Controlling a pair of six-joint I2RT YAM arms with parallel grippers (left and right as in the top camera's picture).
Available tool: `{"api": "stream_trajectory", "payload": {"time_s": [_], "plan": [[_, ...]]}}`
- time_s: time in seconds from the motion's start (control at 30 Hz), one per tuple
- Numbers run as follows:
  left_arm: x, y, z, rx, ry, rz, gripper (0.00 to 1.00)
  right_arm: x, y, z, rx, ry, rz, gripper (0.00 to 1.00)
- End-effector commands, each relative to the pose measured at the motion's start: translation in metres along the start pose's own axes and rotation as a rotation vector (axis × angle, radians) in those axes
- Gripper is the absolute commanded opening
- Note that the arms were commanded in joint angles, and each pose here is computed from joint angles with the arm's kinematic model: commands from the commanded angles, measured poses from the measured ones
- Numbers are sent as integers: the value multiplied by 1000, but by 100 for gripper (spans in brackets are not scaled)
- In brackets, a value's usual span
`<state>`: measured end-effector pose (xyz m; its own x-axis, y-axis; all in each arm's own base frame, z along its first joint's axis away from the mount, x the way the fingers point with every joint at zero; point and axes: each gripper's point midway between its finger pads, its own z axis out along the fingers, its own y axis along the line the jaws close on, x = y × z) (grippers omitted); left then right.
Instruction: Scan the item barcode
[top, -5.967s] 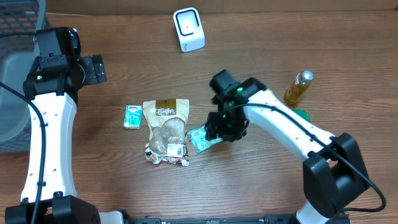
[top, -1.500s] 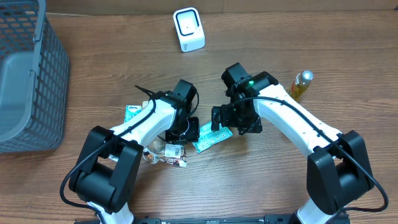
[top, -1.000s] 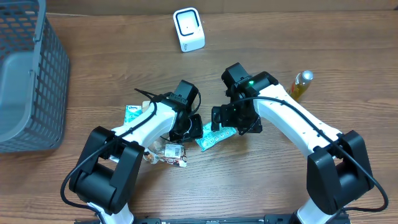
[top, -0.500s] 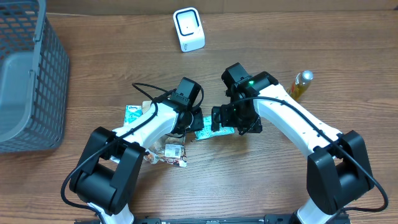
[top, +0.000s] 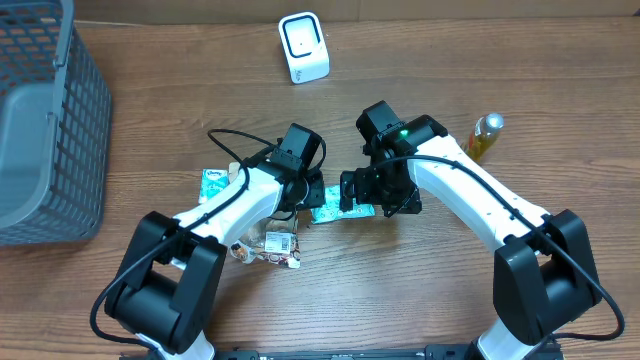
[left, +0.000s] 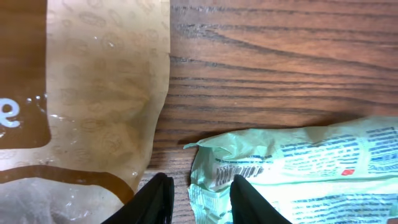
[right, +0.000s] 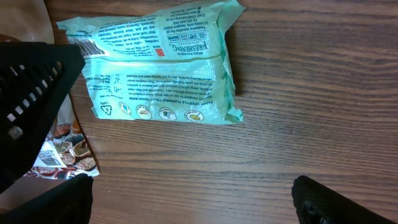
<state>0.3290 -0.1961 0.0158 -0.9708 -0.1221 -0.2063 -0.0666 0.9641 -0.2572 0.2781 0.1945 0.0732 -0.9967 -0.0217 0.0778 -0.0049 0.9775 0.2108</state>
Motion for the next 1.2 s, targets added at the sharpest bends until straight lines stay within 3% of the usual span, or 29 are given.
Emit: {"api": "stream_trajectory", "payload": {"time_s": [0.0,0.27,0.43,0.6,0.7,1.17], "plan": [[-3,1,-7,-5,-27,11,35,-5,4,-11,-14,-38,-16,100],[1,-3,-4,1,-16,25,39,-5,4,-11,-14,-38,-16,100],[9,-17,4,85,36,60,41,-5,4,-11,-14,-39,-16,100],[19,-24,9,133,92,65,61,-5,4,-11,-14,-38,-16,100],[24,-20,15,122,115,62,67,-5,4,-11,-14,-39,-16,100],[37,-15,34,113,180,50,63,-5,4,-11,-14,-38,-16,100]]}}
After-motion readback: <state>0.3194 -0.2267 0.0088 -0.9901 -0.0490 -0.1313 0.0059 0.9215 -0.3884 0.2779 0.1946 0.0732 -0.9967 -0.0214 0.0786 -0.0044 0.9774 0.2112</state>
